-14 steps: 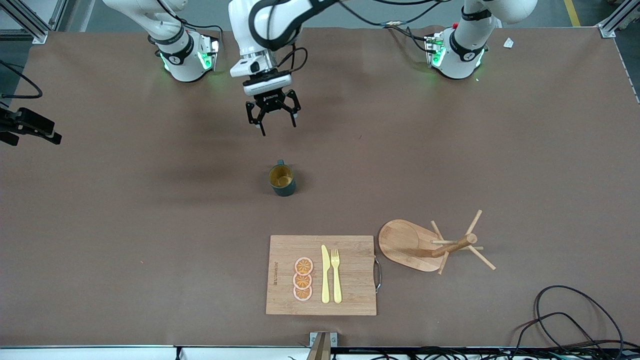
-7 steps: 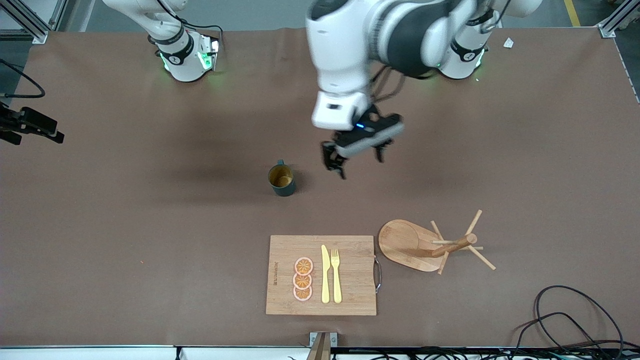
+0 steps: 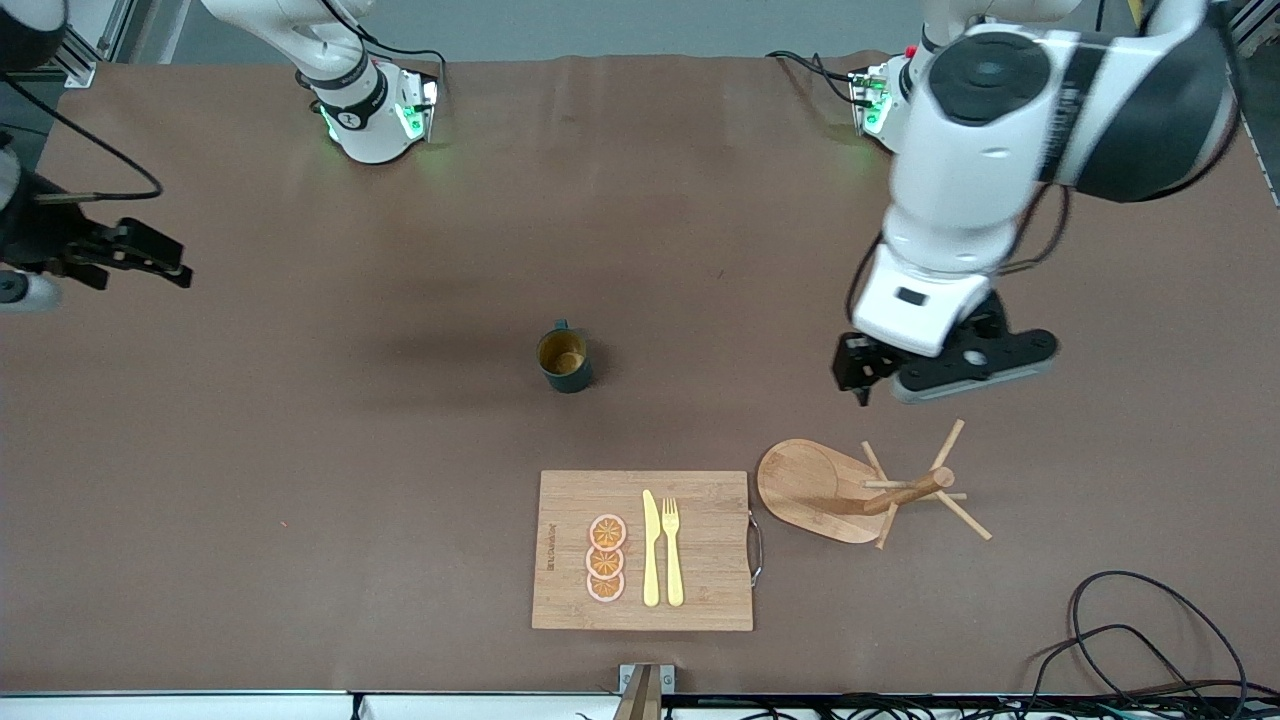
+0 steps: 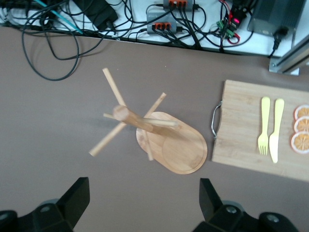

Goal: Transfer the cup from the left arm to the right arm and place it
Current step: 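Raise the left gripper away while the right gripper reaches toward the mug, then lower the right gripper onto the teal mug rim and close it, then carry the teal mug with the right gripper away from the cutting board, then lower the teal mug onto the table with the right gripper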

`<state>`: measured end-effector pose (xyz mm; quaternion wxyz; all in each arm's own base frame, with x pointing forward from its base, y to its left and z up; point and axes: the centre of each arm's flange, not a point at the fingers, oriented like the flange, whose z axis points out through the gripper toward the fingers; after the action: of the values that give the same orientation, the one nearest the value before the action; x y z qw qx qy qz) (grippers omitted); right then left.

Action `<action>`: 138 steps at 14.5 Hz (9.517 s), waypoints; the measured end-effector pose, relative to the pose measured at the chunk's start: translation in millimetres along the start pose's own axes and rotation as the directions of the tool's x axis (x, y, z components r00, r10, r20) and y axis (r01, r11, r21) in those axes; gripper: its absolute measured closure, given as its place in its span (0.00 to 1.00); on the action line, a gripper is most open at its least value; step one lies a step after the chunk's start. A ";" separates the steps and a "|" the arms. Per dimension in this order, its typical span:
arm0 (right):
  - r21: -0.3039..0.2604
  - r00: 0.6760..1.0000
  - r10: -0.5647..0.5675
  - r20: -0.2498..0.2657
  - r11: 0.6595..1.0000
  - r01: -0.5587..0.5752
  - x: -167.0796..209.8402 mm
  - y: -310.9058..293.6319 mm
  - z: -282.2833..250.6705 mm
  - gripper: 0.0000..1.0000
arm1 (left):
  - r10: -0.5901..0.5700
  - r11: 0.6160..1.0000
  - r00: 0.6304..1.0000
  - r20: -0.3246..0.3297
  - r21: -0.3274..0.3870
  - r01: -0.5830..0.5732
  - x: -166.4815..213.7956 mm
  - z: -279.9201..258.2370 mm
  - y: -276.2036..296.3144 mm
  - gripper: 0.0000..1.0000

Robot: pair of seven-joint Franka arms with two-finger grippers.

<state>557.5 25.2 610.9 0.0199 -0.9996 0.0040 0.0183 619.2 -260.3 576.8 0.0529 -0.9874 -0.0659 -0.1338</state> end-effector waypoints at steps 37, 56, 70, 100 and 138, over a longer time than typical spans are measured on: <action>-0.027 0.974 0.224 -0.044 0.974 -0.225 -55.8 -319.4 375.8 0.03 | 0.245 0.968 0.939 0.241 -0.110 -0.225 -42.5 -73.0 -183.7 0.00; -0.017 0.963 0.262 -0.060 0.965 -0.263 -47.4 -318.5 388.8 0.95 | 0.252 0.966 0.938 0.237 -0.110 -0.232 -42.4 -74.0 -184.1 0.00; -0.069 0.999 -0.049 0.013 0.996 0.049 6.3 -143.0 303.4 0.95 | 0.248 0.967 0.942 0.226 -0.110 -0.229 -40.4 -78.1 -185.8 0.00; 0.027 0.802 -0.590 0.092 0.807 0.590 -40.7 146.5 370.9 0.95 | 0.255 0.965 0.939 0.230 -0.113 -0.235 -40.2 -75.3 -181.8 0.00; 0.001 0.471 -0.882 0.009 0.471 0.882 -25.1 92.8 367.4 0.22 | 0.264 0.963 0.936 0.234 -0.114 -0.243 -42.1 -75.7 -177.7 0.00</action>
<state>518.3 -52.7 241.3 0.0246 -0.8592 -0.5110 0.0097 533.8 -99.3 653.4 0.0198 -0.9979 0.0613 -0.0046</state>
